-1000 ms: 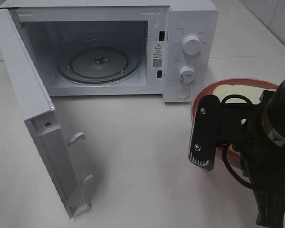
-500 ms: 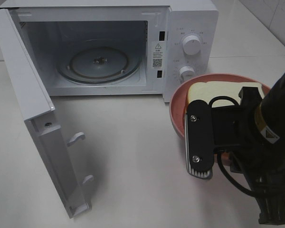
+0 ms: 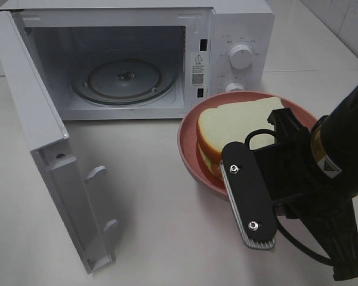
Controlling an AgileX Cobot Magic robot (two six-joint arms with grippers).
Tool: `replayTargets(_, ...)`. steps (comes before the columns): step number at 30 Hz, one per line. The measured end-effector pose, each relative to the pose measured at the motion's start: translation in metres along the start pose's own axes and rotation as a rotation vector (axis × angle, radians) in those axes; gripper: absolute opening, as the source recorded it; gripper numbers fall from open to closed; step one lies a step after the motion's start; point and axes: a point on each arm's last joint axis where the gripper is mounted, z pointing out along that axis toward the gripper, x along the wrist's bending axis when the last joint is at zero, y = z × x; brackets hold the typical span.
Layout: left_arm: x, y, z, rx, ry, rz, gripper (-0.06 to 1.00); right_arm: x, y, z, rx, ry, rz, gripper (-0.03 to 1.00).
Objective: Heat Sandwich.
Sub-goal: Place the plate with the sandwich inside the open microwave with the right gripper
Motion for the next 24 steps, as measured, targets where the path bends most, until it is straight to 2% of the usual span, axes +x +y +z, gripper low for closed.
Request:
replayTargets(7, 0.0, 0.0, 0.0, 0.0, 0.0, 0.0, 0.97, -0.0009, 0.0012, 0.0, -0.013, -0.011, -0.107, 0.03)
replayTargets(18, 0.0, 0.0, 0.0, 0.0, 0.0, 0.0, 0.97, -0.0038, 0.0066, -0.0003, -0.071, -0.045, -0.08, 0.03)
replayTargets(24, 0.0, 0.0, 0.0, 0.0, 0.0, 0.0, 0.97, -0.0039, 0.007, -0.0004, -0.073, -0.05, -0.195, 0.03)
